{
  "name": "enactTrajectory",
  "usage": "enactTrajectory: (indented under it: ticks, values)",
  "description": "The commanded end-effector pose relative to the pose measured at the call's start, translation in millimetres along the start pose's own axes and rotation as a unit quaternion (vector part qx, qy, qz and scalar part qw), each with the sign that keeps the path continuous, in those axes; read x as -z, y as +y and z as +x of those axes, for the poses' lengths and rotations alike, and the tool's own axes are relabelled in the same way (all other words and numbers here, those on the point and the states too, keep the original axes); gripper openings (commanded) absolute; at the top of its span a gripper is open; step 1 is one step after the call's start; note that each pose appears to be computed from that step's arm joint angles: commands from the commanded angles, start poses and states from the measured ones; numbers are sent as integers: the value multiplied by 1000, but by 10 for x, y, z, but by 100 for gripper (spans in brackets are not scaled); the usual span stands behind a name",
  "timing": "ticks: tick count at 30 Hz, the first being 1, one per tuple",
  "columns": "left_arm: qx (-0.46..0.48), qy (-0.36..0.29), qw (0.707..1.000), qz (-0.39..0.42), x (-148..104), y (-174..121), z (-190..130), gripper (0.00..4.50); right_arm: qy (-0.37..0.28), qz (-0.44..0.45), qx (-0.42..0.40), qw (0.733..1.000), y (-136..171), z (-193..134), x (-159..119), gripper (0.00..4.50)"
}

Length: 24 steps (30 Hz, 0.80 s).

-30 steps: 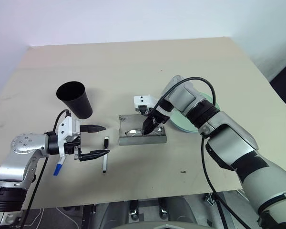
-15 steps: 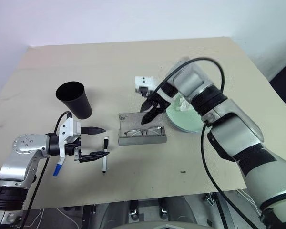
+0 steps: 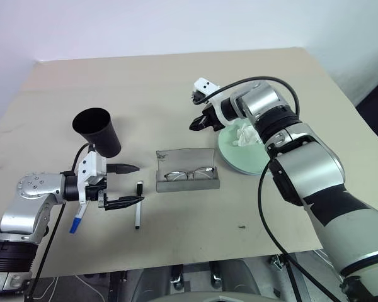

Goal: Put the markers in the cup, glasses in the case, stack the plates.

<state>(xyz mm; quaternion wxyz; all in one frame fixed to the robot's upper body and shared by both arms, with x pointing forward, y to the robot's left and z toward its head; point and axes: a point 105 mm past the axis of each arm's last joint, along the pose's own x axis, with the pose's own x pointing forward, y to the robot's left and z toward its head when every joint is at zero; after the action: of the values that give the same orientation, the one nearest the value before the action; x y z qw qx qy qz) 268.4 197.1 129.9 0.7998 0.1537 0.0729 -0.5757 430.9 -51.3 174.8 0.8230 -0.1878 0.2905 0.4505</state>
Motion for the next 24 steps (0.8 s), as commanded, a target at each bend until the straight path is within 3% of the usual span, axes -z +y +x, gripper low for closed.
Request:
enactTrajectory:
  ticks: [1, 12, 18, 24]
  values:
    - [-18, -2, 1000, 16, -94, 61, -94, 450, -2, -11, -22, 1000, 52, -6, -38, 4]
    - [-45, 8, 999, 14, -75, 76, -212, 450, 24, -88, -215, 972, 837, -146, 32, 4]
    - [-49, 13, 999, 15, -60, 81, -237, 450, 39, -88, -239, 966, 1071, -220, 291, 4]
    - [-61, 18, 998, 15, -59, 115, -302, 450, 32, -85, -252, 964, 1180, -291, 337, 4]
